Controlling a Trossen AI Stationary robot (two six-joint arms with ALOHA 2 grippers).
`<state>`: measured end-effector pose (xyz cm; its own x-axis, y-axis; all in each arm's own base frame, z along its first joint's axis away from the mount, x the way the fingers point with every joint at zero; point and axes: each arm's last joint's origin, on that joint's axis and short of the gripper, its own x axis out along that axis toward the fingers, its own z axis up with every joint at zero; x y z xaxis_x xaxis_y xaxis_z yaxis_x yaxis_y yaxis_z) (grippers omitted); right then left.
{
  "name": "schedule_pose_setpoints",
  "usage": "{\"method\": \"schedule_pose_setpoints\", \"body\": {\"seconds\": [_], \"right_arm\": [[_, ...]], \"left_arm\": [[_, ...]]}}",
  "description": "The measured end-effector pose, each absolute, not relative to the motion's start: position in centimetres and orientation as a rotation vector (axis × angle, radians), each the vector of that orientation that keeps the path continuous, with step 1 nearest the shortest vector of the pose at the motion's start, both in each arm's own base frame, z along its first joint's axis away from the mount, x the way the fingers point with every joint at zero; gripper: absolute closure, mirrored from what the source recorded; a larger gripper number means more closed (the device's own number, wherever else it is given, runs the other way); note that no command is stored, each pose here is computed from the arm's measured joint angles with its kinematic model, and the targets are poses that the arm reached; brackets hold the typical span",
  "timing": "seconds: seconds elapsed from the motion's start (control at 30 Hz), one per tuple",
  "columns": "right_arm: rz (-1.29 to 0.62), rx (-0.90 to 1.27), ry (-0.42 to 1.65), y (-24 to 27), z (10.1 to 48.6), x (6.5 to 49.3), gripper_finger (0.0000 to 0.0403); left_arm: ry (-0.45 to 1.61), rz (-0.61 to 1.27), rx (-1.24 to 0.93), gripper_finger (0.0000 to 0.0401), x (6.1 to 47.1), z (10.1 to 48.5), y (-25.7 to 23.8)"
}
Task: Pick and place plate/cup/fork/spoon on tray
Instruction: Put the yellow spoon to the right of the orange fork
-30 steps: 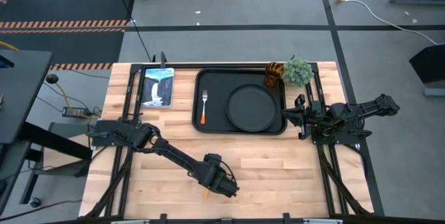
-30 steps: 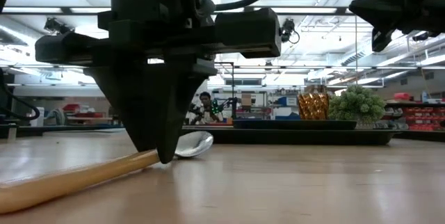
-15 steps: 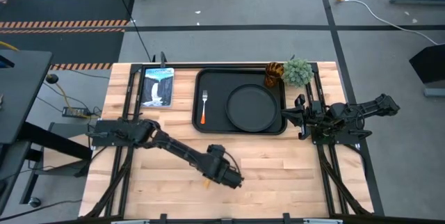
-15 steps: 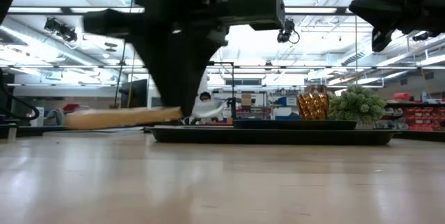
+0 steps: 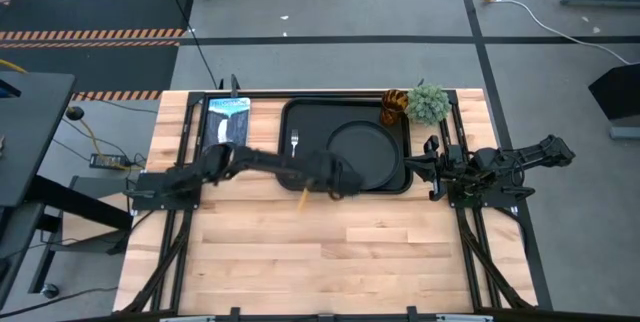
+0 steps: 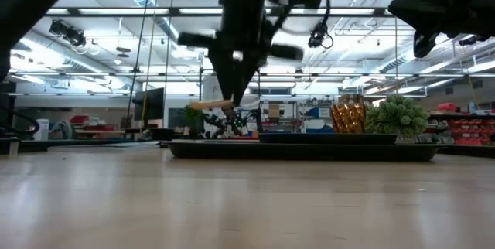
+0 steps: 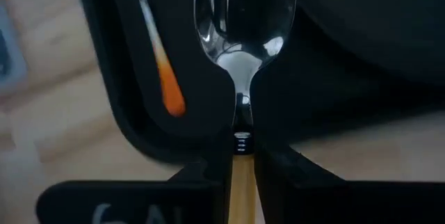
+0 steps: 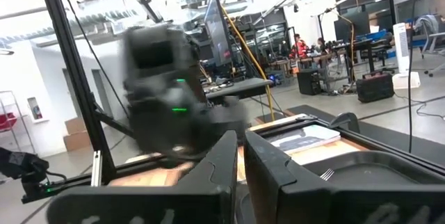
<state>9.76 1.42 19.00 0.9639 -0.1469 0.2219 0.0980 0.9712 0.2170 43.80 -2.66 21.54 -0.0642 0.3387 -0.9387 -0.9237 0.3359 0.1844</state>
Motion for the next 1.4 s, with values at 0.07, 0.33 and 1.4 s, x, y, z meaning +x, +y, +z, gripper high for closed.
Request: {"method": "schedule_pose_setpoints", "body": {"seconds": [0.07, 0.33, 1.4], "right_arm": [[-0.125, 0.206, -0.24, 1.4, 19.0, 9.8, 0.0369], [-0.125, 0.206, -0.239, 1.4, 19.0, 9.8, 0.0369], [-0.125, 0.206, -0.239, 1.4, 19.0, 9.8, 0.0369]], "left_arm": [[1.217, 1.182, -0.648, 0.0352, 43.9, 21.2, -0.4], [1.146, 1.185, -0.795, 0.0352, 44.6, 19.4, 5.6], [1.196, 1.192, -0.965, 0.0351, 43.1, 14.7, 9.3]]}}
